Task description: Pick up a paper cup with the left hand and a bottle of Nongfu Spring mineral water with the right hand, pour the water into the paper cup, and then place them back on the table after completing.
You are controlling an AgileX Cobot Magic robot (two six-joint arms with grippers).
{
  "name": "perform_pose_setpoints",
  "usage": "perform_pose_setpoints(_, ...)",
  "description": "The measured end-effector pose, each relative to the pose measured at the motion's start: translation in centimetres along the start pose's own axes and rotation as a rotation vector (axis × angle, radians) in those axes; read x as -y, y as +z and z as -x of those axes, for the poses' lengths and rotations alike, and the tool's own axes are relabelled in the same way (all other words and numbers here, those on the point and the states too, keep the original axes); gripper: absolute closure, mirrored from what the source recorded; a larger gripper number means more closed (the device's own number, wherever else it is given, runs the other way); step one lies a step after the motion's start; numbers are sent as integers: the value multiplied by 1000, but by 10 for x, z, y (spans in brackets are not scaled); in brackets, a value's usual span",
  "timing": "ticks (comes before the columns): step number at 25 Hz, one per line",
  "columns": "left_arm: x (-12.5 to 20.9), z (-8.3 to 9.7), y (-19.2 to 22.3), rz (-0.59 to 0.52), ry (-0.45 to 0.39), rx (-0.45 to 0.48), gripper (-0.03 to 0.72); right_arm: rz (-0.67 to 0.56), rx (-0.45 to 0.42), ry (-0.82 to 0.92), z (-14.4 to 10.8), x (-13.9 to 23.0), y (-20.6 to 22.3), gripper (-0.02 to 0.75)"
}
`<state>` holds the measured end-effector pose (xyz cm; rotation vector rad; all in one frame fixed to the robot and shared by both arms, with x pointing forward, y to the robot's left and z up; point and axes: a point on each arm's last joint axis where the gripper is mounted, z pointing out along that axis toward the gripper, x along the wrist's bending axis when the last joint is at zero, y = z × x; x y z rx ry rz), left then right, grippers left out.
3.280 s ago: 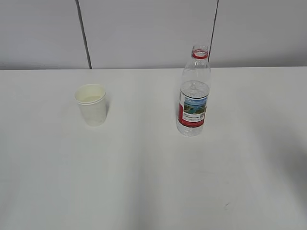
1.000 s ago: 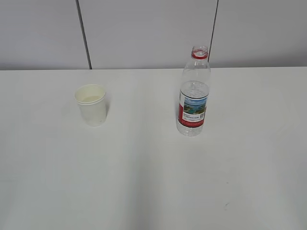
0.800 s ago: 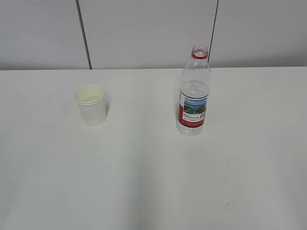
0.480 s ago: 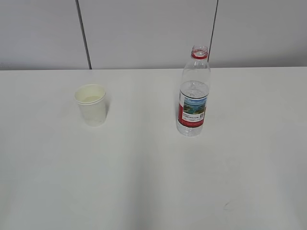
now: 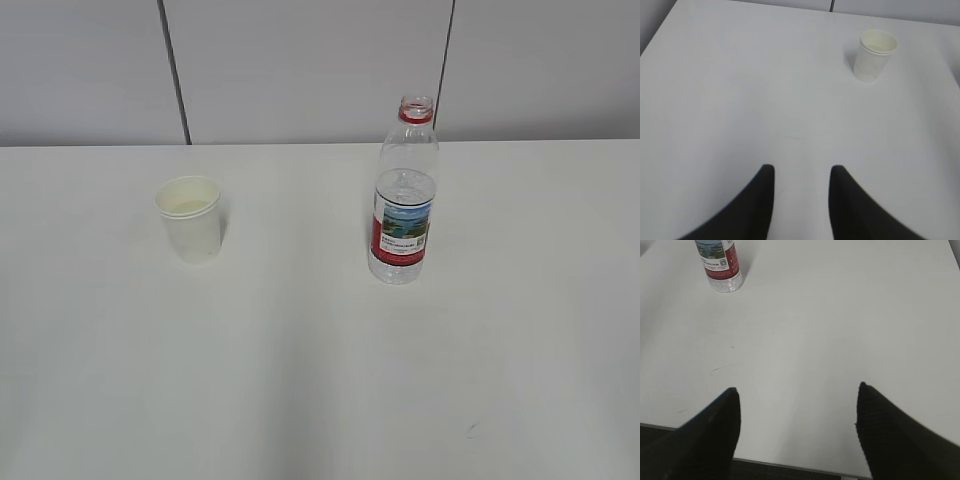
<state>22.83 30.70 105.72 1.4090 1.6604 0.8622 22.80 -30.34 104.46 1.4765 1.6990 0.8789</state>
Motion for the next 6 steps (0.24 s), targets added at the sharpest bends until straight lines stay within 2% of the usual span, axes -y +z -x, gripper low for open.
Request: perform_pose_setpoints(6, 0, 0, 0, 0, 0, 0, 450, 0, 0, 0, 0, 0, 0, 204)
